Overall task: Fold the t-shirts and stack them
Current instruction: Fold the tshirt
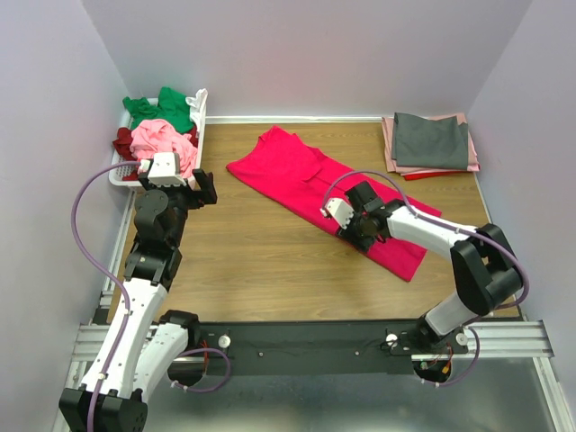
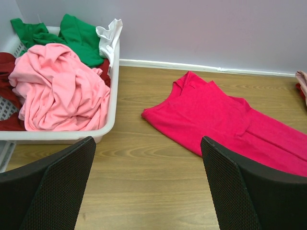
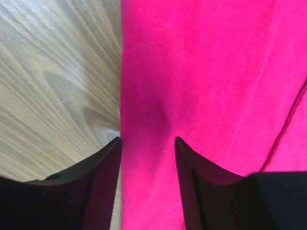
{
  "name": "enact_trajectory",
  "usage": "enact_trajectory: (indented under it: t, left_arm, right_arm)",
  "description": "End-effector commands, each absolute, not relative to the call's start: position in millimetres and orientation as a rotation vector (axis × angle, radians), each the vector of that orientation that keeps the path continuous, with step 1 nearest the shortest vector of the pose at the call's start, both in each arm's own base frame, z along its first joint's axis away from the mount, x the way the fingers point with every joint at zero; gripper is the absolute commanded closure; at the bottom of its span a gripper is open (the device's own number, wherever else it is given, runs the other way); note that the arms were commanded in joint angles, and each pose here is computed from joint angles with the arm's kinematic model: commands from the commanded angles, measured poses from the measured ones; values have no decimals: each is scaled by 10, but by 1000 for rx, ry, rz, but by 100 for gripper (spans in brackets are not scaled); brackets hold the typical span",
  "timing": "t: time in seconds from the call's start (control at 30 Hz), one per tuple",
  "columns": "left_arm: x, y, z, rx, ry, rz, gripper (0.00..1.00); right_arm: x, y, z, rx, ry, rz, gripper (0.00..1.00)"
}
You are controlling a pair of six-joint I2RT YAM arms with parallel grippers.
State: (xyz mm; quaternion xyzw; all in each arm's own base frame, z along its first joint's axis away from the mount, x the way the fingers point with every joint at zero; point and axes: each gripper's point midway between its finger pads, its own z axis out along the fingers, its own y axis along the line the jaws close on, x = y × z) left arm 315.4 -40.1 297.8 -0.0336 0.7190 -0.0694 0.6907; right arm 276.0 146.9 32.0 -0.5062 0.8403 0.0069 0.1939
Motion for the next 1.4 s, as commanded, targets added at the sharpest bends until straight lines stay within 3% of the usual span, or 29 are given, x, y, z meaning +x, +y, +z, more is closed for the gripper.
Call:
enact_trajectory:
  t: [0.0,0.47,0.83,1.27,1.37]
  left_arm:
    - [3161,-387,3012,-79,1592,-149,2]
    - [3156,-389,3026,-79,1588,-152,2]
    - [3159,-395,3032,-77,1586,-155,2]
    - [3185,-368,2983,-84,1602,-136,2]
    - [3193,-378,2969,-83,1607,-139,2]
  right_arm:
    - [2805,1469,310,-1405,2358,-32,48]
    - [2651,1520,152,-1459,2391,4,62]
    - [2467,1738,99,-1485,2423,187,90]
    - [1853,2776,4,-1893,2315,378,93]
    - [1806,2949,58,-1951,2271,369,85]
